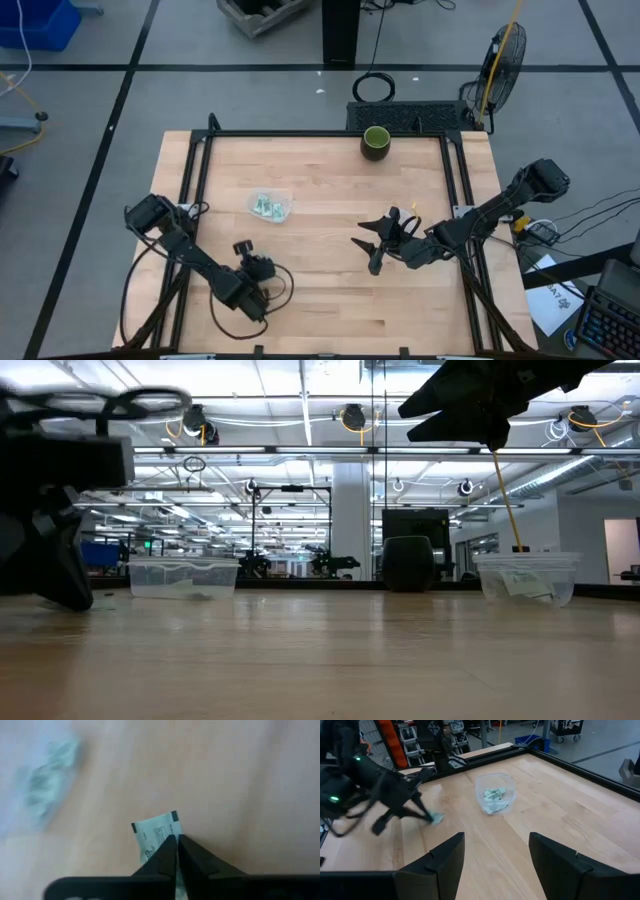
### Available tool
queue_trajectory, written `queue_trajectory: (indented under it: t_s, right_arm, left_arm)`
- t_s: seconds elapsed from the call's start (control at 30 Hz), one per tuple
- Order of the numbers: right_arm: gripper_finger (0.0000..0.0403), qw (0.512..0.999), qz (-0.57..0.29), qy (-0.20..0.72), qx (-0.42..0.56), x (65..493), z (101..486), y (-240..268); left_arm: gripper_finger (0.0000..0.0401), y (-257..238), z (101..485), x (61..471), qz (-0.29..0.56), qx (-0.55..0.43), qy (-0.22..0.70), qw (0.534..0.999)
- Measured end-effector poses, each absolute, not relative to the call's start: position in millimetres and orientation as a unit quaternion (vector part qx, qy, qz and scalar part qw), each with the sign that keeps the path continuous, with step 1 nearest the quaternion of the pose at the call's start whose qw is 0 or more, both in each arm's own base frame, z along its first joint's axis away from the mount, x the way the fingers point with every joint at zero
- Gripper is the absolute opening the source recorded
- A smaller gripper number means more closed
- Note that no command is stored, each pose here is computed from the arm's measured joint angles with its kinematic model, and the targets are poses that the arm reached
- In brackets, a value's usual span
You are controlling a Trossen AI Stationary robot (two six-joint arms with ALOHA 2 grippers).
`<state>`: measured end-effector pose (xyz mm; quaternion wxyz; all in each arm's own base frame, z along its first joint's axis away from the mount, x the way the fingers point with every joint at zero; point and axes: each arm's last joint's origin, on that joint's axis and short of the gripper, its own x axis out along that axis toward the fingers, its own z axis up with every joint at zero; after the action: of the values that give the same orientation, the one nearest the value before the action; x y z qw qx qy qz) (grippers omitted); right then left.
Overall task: Pick and place Stevia / Truvia into bins
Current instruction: Put the white stevia packet into the transparent rectangular container
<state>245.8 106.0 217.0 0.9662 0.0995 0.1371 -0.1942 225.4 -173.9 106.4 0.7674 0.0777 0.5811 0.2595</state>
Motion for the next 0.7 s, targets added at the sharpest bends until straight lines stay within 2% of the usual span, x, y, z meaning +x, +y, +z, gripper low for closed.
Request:
queue_trajectory:
  t_s: [0.1,0.2,0.37,0.5,0.6,0.7]
  right_arm:
    - [0.0215,0.966,-0.194,0.137,0.099,245.8,217.0,106.0]
    - [0.0215,0.966,-0.194,0.137,0.099,245.8,216.9,106.0]
    - [0.0215,0.966,-0.195,0.139,0.098,245.0,215.1,105.5]
    - [0.0215,0.963,-0.199,0.144,0.107,242.1,208.4,104.0]
    - [0.0215,0.962,-0.202,0.148,0.111,239.5,202.6,102.6]
    - [0.0215,0.964,-0.197,0.136,0.114,238.5,200.5,102.1]
  left_arm:
    - [0.0006,-163.5,110.9,223.9,0.284,0.092,0.589,0.751]
    - [0.0015,-153.2,118.3,224.1,0.307,0.091,0.588,0.743]
    - [0.0031,-138.5,142.6,232.0,0.317,0.093,0.544,0.771]
    - [0.0017,-123.6,167.4,234.8,0.324,0.080,0.513,0.791]
    - [0.0005,-112.9,184.1,234.5,0.316,0.034,0.516,0.795]
    - [0.0014,-105.7,193.5,229.4,0.295,-0.022,0.539,0.789]
